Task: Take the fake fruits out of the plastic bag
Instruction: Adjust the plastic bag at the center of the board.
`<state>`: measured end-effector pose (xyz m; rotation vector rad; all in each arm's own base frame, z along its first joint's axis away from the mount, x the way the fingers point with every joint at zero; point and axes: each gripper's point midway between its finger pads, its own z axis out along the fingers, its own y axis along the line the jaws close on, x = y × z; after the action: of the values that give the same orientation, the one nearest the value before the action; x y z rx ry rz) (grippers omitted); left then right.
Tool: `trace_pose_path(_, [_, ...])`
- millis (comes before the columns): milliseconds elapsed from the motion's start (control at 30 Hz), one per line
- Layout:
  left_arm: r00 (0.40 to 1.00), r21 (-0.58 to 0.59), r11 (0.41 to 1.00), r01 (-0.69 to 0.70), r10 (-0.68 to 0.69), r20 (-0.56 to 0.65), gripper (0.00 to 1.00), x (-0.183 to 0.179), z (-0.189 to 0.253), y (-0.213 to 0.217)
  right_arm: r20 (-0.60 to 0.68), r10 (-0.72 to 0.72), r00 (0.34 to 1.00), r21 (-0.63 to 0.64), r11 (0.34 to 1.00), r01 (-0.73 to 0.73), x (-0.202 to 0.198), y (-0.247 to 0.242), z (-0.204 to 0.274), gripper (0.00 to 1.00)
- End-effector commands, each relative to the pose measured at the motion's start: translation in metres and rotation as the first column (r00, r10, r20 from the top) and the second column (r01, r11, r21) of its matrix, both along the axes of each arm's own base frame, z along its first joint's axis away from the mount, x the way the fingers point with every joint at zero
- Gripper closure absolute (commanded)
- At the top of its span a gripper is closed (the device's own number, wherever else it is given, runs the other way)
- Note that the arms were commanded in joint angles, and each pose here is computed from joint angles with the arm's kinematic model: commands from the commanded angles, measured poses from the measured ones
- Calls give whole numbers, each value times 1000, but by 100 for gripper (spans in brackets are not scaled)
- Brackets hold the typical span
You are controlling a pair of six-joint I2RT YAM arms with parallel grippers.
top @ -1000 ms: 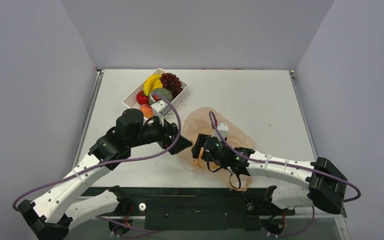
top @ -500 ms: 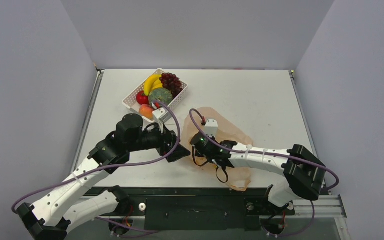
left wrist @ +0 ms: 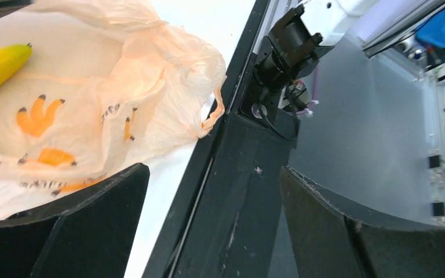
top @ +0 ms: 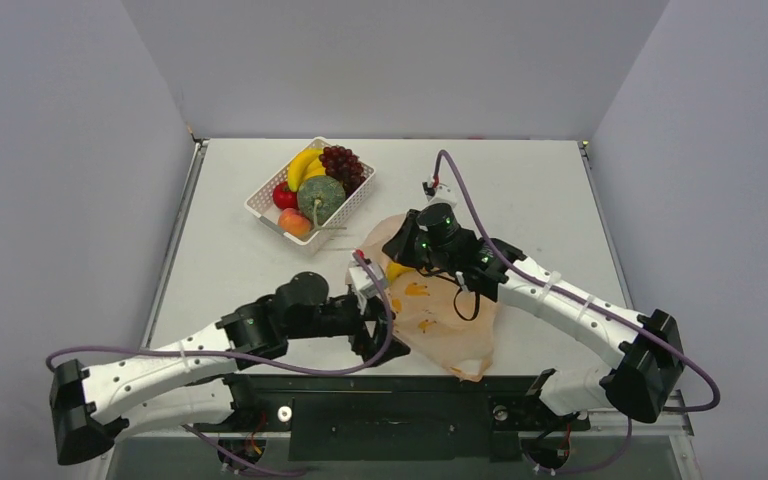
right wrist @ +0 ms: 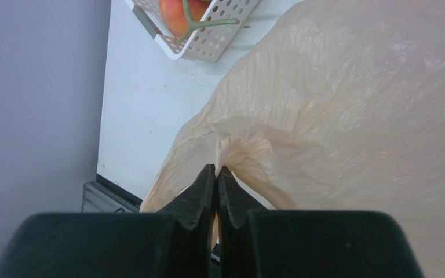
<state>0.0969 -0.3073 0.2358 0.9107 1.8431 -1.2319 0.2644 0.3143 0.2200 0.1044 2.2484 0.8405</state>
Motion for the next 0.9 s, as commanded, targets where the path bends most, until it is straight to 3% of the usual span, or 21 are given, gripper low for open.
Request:
trace_pose_path(0, [965, -54, 993, -109, 119, 234, 20, 24, 10, -38, -21, 71, 997, 77, 995, -69, -8, 6, 17, 100])
trace_pose_path(100, [940, -10, 981, -194, 189, 284, 20, 44, -24, -47, -6, 57, 998, 107, 993, -56, -3, 0, 30, 100])
trace_pose_path(367, [771, 27, 865, -501, 432, 468, 20, 126, -65, -41, 17, 73, 997, 156, 985, -75, -2, -4, 56, 100])
trace_pose_path(800, [787, 120, 797, -591, 538, 301, 24, 192, -120, -47, 26, 67, 997, 130, 989, -69, -2, -15, 56, 100])
trace_pose_path(867, [803, 150, 798, -584, 542, 247, 26, 194, -131, -48, 52, 23, 998, 62, 998, -26, -1, -33, 51, 87])
